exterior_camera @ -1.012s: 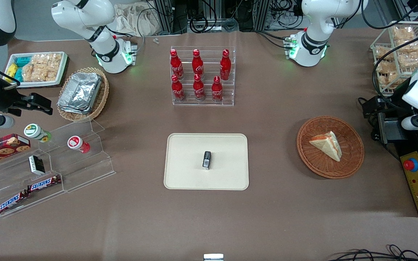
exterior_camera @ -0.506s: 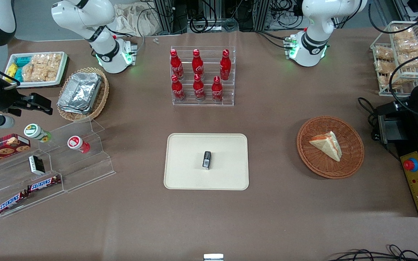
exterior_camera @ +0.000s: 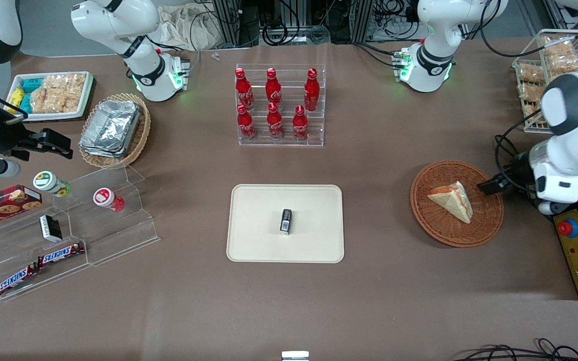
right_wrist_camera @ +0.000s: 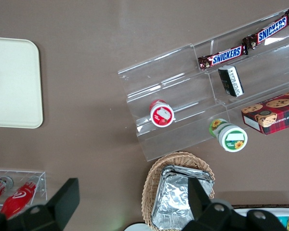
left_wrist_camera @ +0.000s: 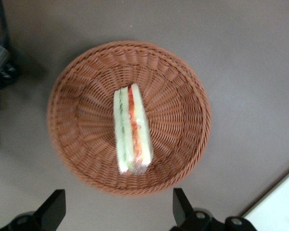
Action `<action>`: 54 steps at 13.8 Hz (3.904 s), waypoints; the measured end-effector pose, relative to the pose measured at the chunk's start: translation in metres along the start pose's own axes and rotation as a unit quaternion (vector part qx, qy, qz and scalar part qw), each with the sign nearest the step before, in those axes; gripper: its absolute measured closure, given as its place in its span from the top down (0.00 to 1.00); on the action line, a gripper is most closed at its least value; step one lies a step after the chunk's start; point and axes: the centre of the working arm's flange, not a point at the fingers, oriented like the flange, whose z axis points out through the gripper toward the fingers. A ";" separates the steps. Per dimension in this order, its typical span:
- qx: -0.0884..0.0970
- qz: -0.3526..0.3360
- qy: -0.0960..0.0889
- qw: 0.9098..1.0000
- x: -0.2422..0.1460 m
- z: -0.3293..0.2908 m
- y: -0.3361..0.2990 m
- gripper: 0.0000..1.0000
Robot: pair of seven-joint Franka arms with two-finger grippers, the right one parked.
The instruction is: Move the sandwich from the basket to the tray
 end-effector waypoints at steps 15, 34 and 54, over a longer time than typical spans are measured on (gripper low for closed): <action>0.015 -0.059 -0.012 0.998 0.000 0.115 0.014 0.42; -0.031 0.388 0.018 0.921 -0.247 0.177 0.289 0.20; 0.046 0.352 -0.005 0.935 -0.108 -0.119 0.173 1.00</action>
